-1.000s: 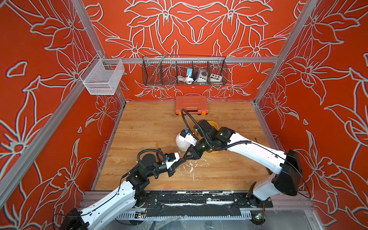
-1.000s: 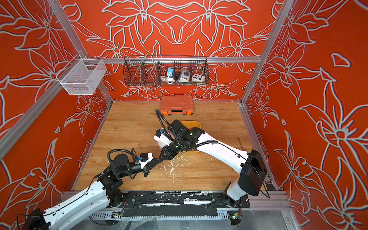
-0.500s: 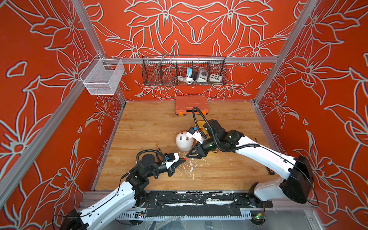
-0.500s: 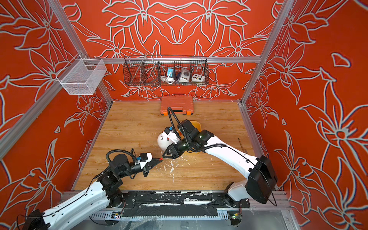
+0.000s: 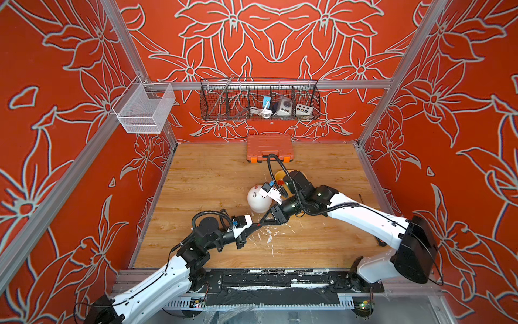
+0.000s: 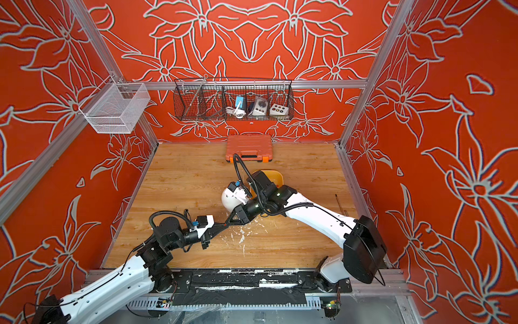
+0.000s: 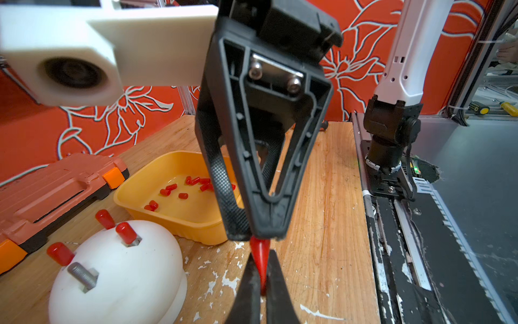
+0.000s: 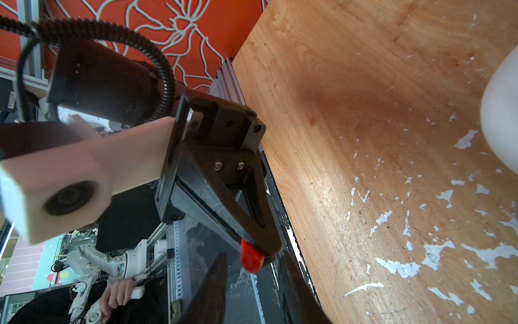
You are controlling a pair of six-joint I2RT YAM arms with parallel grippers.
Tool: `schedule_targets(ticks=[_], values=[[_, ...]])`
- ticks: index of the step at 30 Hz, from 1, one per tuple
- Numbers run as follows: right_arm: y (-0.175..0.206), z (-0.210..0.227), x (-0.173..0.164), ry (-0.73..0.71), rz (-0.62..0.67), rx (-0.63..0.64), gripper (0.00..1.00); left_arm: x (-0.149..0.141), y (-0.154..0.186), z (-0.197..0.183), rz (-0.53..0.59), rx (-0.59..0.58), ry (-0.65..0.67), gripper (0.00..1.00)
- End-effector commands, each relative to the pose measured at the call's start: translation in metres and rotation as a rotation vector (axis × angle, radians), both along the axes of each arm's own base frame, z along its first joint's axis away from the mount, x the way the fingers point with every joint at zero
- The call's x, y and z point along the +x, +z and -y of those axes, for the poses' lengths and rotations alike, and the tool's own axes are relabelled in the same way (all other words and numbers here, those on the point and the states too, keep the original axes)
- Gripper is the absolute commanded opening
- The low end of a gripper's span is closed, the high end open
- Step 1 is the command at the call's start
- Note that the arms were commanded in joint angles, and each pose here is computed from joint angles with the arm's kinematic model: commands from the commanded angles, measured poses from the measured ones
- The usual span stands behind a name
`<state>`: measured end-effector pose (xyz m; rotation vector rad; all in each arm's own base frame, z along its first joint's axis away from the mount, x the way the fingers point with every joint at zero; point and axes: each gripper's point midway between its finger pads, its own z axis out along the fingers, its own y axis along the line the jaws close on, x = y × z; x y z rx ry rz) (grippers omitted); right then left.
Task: Cover the protruding screws with screw protection sleeves
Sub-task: Pick up the screw protection sleeve from the storage box.
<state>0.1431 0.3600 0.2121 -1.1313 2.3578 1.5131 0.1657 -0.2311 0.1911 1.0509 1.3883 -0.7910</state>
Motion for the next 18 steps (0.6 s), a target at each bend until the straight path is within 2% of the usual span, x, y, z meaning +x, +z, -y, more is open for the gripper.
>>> schedule_targets(ticks=[1, 3, 10, 14, 17, 18], values=[[0.0018, -0.0050, -0.0025, 0.024, -0.001, 0.016, 0.32, -0.0033, 0.0151, 0.0023, 0.036, -0.024, -0.020, 0.06], [0.0015, -0.0049, -0.0029, 0.027, -0.002, 0.012, 0.31, -0.0033, 0.0153, 0.0021, 0.036, -0.025, -0.019, 0.06], [0.0009, -0.0052, -0.0052, 0.034, -0.001, 0.007, 0.19, -0.0033, 0.0154, 0.0020, 0.036, -0.025, -0.018, 0.06], [0.0016, -0.0055, -0.0050, 0.034, 0.001, 0.007, 0.11, -0.0027, 0.0147, 0.0015, 0.038, -0.023, -0.013, 0.06], [0.0024, -0.0055, -0.0042, 0.031, 0.009, 0.006, 0.00, -0.0030, 0.0149, 0.0016, 0.039, -0.024, -0.015, 0.06], [0.0033, -0.0058, -0.0037, 0.029, 0.013, 0.007, 0.00, -0.0027, 0.0143, 0.0014, 0.038, -0.023, -0.013, 0.07]])
